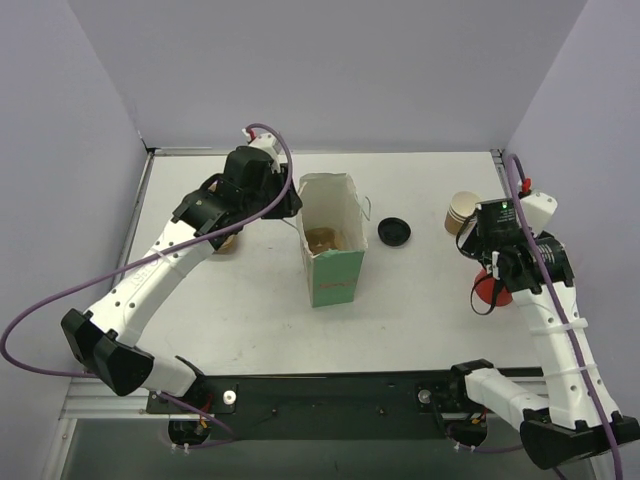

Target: Pack the takeout coffee

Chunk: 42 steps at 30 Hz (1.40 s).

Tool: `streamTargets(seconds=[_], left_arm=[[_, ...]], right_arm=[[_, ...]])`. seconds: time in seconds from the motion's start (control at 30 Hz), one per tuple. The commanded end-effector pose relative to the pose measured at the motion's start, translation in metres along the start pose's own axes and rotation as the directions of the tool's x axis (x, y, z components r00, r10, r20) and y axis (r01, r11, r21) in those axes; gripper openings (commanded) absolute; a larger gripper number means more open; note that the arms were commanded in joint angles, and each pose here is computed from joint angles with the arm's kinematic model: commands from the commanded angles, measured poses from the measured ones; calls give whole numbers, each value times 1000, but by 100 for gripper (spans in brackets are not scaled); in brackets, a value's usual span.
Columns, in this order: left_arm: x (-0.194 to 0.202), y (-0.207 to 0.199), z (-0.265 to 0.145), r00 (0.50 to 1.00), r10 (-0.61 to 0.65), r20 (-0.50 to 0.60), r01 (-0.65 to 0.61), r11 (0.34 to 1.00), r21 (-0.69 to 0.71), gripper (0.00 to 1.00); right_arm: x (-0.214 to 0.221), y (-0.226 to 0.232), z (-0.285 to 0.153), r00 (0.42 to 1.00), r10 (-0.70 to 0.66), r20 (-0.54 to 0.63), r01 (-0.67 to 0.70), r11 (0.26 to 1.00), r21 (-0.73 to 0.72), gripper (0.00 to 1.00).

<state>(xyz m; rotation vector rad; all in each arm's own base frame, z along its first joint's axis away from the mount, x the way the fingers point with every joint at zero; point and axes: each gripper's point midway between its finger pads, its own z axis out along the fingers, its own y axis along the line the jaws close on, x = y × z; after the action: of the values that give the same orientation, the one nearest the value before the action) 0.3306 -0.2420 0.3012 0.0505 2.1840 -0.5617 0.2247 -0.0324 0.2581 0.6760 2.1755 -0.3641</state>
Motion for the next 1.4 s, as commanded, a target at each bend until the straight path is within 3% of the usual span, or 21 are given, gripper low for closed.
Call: streamTargets(seconds=[0.0, 0.27, 0.5, 1.1, 1.37], left_arm=[[-44, -20, -26, 991, -2, 135, -10, 996, 86, 44], [-57, -28, -39, 987, -11, 161, -10, 991, 131, 44], [-60, -31, -45, 985, -10, 173, -17, 988, 154, 44], [-64, -29, -49, 982, -16, 187, -15, 987, 162, 44], [-63, -25, -48, 982, -20, 188, -10, 988, 155, 44]], right_arm=[[-10, -9, 19, 1000, 2, 12, -3, 998, 61, 69], [-40, -2, 74, 996, 88, 3, -88, 993, 82, 58], [-44, -15, 111, 999, 7, -43, 1, 981, 196, 55], [-42, -17, 150, 983, -128, -130, 160, 949, 272, 47], [-44, -13, 158, 975, -166, -149, 204, 935, 290, 32]])
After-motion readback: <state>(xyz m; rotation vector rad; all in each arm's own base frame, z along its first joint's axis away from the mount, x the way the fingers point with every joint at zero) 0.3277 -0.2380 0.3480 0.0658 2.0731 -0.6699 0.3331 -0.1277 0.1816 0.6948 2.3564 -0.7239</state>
